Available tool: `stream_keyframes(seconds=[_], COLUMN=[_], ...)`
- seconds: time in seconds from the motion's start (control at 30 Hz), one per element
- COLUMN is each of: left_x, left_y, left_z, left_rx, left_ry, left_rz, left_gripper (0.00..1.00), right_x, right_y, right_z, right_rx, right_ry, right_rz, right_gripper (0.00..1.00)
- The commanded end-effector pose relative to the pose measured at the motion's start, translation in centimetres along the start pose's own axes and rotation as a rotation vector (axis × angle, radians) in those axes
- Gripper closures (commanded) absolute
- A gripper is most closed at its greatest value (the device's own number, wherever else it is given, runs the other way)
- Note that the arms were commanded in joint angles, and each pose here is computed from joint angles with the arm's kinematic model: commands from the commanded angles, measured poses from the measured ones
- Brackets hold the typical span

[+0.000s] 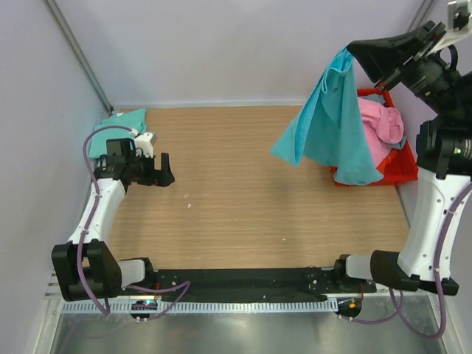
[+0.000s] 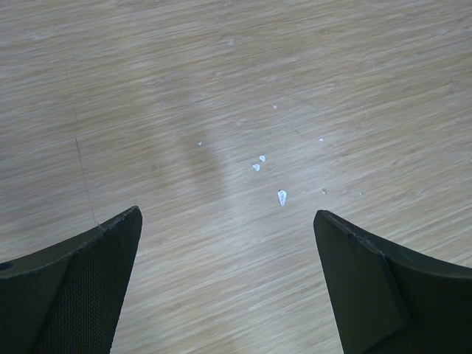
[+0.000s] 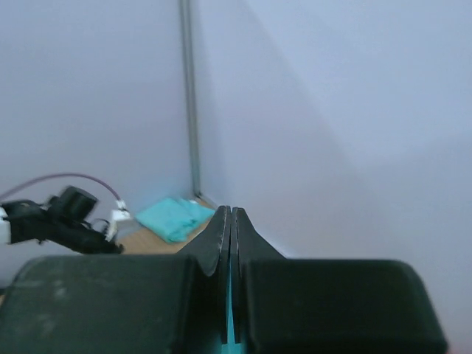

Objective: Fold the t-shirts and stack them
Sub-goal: Move the tshirt to the center of the board

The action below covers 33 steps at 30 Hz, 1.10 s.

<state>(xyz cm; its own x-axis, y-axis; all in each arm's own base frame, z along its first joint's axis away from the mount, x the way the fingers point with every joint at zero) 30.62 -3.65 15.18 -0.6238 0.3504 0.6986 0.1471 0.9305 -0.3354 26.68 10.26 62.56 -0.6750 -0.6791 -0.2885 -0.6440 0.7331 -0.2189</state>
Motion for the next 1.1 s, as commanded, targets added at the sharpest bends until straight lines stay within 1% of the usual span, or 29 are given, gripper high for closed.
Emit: stream_keyframes(seconds=[0.0, 0.03, 0.13, 0.17, 0.2, 0.27, 0.3, 0.37, 0.4, 0.43, 0.47, 0.5, 0.53, 0.57, 0.6, 0.63, 0.67, 0.7, 0.73, 0.77, 0.8, 0.83, 0.87, 0.9, 0.93, 1.03, 1.07], left_x=[0.3, 0.3, 0.1, 0.2, 0.2, 0.5, 0.8, 1.0, 1.3, 1.5, 1.6, 2.0, 2.2, 2.4, 2.8, 2.8, 3.1, 3.4, 3.5, 3.2, 3.4, 3.3, 2.7, 2.6, 2.3, 0.2, -0.5], left_y=[0.0, 0.0, 0.4, 0.5, 0.7, 0.9, 0.9, 0.7, 0.4, -0.2, -0.8, -1.7, -3.1, -3.9, -4.9, -5.4, -6.6, -7.1, -7.6, -7.7, -8.0, -8.2, -8.4, -8.8, -9.0, -9.3, -10.6], left_z=[-1.1, -1.2, -1.7, -1.9, -2.1, -2.3, -2.6, -2.8, -3.1, -3.3, -3.5, -4.0, -4.1, -4.4, -5.0, -5.3, -5.5, -6.3, -6.5, -6.6, -7.1, -7.2, -7.0, -7.0, -6.8, -5.4, -4.6], left_rx=[-0.006, -0.001, 0.011, 0.009, 0.01, 0.004, 0.0, -0.002, -0.003, -0.005, -0.005, -0.01, -0.016, -0.022, -0.013, -0.014, -0.027, -0.032, -0.041, -0.037, -0.045, -0.045, -0.035, -0.033, -0.027, -0.022, -0.049], left_ry=[-0.057, -0.06, -0.078, -0.089, -0.097, -0.112, -0.127, -0.139, -0.153, -0.157, -0.163, -0.175, -0.173, -0.182, -0.191, -0.191, -0.19, -0.198, -0.197, -0.181, -0.188, -0.182, -0.156, -0.142, -0.124, -0.033, 0.008], left_rz=[0.001, -0.001, -0.025, -0.032, -0.049, -0.066, -0.069, -0.07, -0.063, -0.025, 0.004, 0.046, 0.126, 0.172, 0.214, 0.25, 0.318, 0.341, 0.365, 0.382, 0.392, 0.406, 0.421, 0.443, 0.455, 0.458, 0.476], left_gripper=[0.0, 0.01, 0.0, 0.0, 0.0, 0.0, 0.01, 0.0, 0.01, 0.0, 0.01, 0.0, 0.0, 0.0, 0.0, 0.01, 0.02, 0.03, 0.04, 0.04, 0.04, 0.04, 0.04, 0.03, 0.01, 0.0, 0.0], right_x=[-1.2, -1.0, -1.9, -2.3, -3.0, -4.0, -4.9, -6.4, -6.9, -7.1, -7.7, -7.6, -6.7, -6.5, -6.5, -5.8, -5.5, -5.5, -4.7, -4.3, -3.7, -3.0, -2.3, -0.8, -0.2, 3.2, 4.0], right_y=[1.5, 1.5, 0.0, -0.7, -1.7, -2.7, -3.9, -4.7, -5.3, -5.2, -3.6, -3.7, -1.2, -0.3, 2.2, 3.5, 4.6, 5.9, 6.7, 6.8, 6.3, 5.0, 4.1, 4.0, 3.1, 1.9, 1.4], right_z=[-3.9, -5.8, -5.8, -5.2, -3.2, -0.4, 3.7, 9.7, 14.5, 20.1, 23.7, 27.5, 31.7, 35.4, 37.6, 39.1, 40.2, 40.5, 40.9, 41.3, 41.7, 42.6, 43.0, 43.7, 44.0, 45.1, 45.2], right_rx=[-0.104, -0.041, -0.082, -0.095, -0.165, -0.252, -0.348, -0.467, -0.45, -0.561, -0.552, -0.532, -0.461, -0.463, -0.469, -0.468, -0.485, -0.485, -0.496, -0.467, -0.46, -0.413, -0.376, -0.359, -0.325, -0.237, -0.213], right_ry=[-0.136, -0.199, -0.219, -0.212, -0.184, -0.154, -0.094, -0.002, 0.065, 0.211, 0.3, 0.394, 0.547, 0.647, 0.717, 0.775, 0.81, 0.827, 0.877, 0.9, 0.928, 0.974, 0.998, 1.032, 1.034, 1.116, 1.139], right_rz=[-0.198, -0.209, -0.213, -0.208, -0.205, -0.213, -0.197, -0.186, -0.166, -0.13, -0.153, -0.094, -0.141, -0.145, -0.181, -0.223, -0.252, -0.29, -0.306, -0.311, -0.275, -0.189, -0.139, -0.107, -0.073, 0.014, 0.044], right_gripper=[0.99, 0.99, 0.99, 0.98, 0.99, 0.99, 0.98, 0.99, 0.98, 0.98, 0.98, 0.98, 0.97, 0.91, 0.88, 0.86, 0.83, 0.78, 0.71, 0.64, 0.62, 0.61, 0.59, 0.58, 0.57, 0.56, 0.55])
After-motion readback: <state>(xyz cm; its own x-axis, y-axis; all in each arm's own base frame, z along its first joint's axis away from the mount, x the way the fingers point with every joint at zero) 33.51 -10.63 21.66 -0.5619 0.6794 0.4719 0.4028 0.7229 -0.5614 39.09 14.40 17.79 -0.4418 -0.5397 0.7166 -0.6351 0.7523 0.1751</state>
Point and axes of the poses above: each gripper's point midway between its finger pads, its own x axis back along the fingers, its own y axis along the line the jaws close on, z = x × y, the point moved 1 cm from there along x, back along the fingers, and after that the axes turned 10 degrees about x, right-handed, at the moved point
